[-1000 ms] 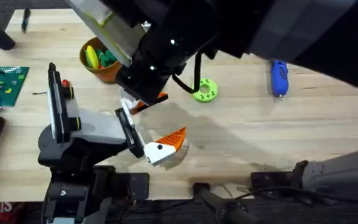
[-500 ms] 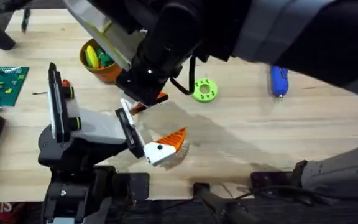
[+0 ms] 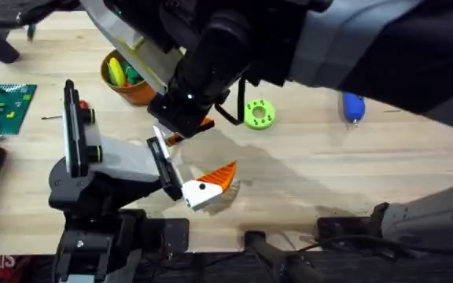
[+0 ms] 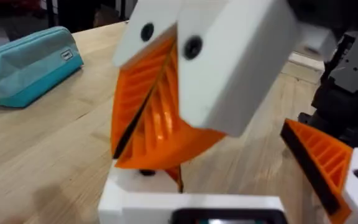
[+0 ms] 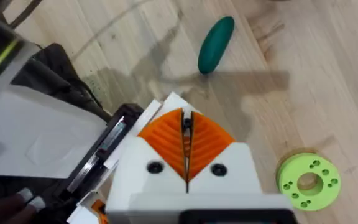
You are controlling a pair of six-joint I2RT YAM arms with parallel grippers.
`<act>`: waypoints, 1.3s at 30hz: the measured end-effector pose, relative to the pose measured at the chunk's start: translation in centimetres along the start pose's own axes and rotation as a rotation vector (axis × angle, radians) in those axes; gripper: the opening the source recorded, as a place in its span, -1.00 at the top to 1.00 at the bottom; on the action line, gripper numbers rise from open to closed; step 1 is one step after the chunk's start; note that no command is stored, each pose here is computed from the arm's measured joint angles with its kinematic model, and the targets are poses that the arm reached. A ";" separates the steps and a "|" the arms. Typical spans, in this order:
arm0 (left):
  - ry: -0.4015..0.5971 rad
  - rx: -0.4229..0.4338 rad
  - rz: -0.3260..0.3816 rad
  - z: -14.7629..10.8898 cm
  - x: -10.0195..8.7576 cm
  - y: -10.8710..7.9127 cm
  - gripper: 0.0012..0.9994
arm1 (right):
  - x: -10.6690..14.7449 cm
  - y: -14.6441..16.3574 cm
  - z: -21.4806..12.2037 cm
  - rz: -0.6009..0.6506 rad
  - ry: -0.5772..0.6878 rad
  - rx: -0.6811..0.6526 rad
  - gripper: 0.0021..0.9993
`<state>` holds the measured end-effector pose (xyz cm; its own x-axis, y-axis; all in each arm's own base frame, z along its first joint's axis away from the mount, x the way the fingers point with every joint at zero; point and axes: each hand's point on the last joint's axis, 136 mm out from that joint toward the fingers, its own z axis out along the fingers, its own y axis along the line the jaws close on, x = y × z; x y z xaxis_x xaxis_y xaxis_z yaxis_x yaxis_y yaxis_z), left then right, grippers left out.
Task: Pick up the gripper from the table and insert it into the empty holder that is missing its gripper. Then pick up a screw, insert it into the mounting hole, and use the screwdriver to tighten it. Finally, clean up the table by picking up the vegetable and placing it into the bucket.
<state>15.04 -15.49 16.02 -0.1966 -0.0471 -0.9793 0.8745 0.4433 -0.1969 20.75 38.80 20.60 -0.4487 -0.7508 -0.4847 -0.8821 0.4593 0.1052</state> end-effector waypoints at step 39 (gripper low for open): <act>0.000 0.002 0.013 0.0 0.0 0.0 -0.97 | 0.5 0.3 -0.7 0.019 0.004 -0.015 0.98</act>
<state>15.01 -15.51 16.03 -0.1849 -0.0411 -0.9819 0.8778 0.4424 -0.1838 20.11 38.22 20.98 -0.4657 -0.7440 -0.4791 -0.8755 0.4662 0.1271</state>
